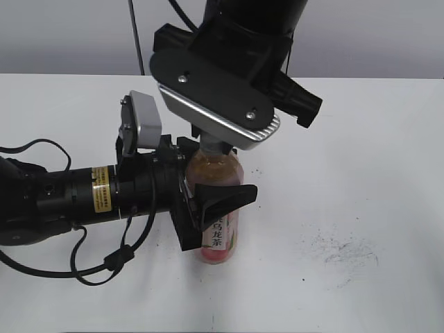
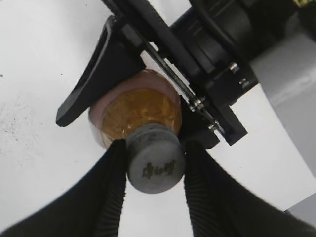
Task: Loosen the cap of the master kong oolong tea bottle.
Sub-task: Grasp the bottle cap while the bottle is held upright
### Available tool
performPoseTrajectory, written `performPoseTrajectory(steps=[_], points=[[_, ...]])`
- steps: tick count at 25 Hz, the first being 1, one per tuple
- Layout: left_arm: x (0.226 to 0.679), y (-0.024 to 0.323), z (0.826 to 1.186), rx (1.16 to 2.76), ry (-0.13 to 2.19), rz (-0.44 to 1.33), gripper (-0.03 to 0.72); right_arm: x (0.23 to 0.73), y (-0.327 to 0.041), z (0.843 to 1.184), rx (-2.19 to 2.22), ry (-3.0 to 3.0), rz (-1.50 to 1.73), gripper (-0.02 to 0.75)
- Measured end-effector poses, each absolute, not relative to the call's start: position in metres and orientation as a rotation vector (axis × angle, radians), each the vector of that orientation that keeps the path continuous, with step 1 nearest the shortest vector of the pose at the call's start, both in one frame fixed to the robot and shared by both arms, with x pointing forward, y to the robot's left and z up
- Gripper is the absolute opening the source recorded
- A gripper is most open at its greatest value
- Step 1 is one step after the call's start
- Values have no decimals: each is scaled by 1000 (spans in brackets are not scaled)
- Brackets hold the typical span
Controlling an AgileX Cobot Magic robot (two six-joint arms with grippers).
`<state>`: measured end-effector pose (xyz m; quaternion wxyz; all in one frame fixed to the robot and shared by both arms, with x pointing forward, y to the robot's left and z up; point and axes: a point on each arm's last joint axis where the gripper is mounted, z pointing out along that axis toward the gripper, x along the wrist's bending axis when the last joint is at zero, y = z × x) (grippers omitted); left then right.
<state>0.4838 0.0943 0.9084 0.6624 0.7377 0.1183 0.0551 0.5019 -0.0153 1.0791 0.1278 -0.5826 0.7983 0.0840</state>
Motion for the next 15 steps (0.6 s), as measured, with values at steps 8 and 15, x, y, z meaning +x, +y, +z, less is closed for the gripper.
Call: performPoseTrajectory(steps=[8, 15], points=[[483, 94, 908, 1669, 255, 121, 446, 502, -15, 1079, -1011, 2738, 331, 393], [483, 94, 909, 1669, 252, 121, 446, 503, -16, 1079, 228, 3000, 425, 542]])
